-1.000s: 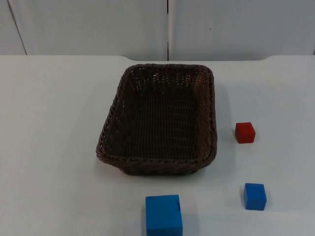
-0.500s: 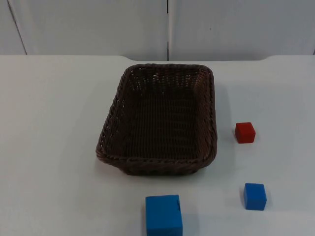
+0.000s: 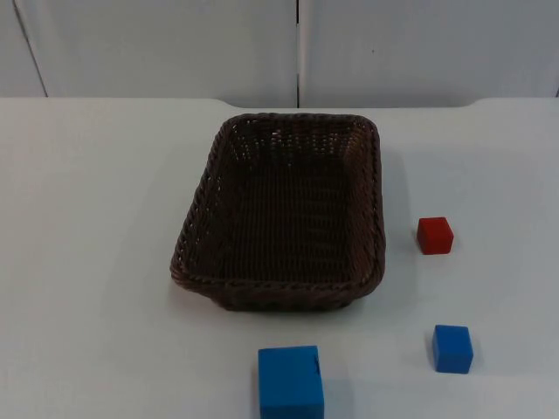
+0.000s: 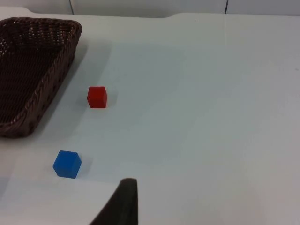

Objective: Pick up the basket with the left hand and place the largest block into the basket with the right hand.

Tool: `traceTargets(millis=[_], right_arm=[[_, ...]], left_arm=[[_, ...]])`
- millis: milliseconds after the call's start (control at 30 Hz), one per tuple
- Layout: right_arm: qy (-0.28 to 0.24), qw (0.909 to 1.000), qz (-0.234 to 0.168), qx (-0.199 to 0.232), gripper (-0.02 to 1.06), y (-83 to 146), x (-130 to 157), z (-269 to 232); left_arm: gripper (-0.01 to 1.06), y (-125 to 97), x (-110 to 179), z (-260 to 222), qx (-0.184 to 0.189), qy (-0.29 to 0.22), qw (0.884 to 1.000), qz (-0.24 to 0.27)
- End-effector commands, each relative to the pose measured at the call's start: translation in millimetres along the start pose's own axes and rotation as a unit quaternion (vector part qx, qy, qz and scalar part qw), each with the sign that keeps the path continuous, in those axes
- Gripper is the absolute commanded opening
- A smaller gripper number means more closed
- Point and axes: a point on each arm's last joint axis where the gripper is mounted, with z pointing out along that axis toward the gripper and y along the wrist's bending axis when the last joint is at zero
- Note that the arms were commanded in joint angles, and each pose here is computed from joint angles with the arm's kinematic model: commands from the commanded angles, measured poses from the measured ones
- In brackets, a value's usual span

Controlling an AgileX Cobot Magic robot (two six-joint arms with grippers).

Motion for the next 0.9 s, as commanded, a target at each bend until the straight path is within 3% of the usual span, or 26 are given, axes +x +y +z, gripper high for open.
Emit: traceTargets(millis=[0, 300, 433, 867], right_arm=[[-0.004, 1.0000, 0.004, 0.005, 1.05, 0, 1, 1], [-0.004, 1.0000, 0.006, 0.005, 1.05, 0, 1, 1], [-0.004, 1.0000, 0.006, 0.005, 1.05, 0, 1, 1], [-0.004, 1.0000, 0.005, 0.006, 1.05, 0, 1, 1]], left_arm=[[1.00, 1, -8, 3, 0.004, -0.002, 1.000, -0.002], [1.00, 8, -27, 39, 0.009, 0.041, 0.999, -0.012], [1.00, 7, -38, 61, 0.046, 0.063, 0.997, -0.006], [1.00, 11, -53, 112, 0.078, 0.104, 0.991, -0.021]])
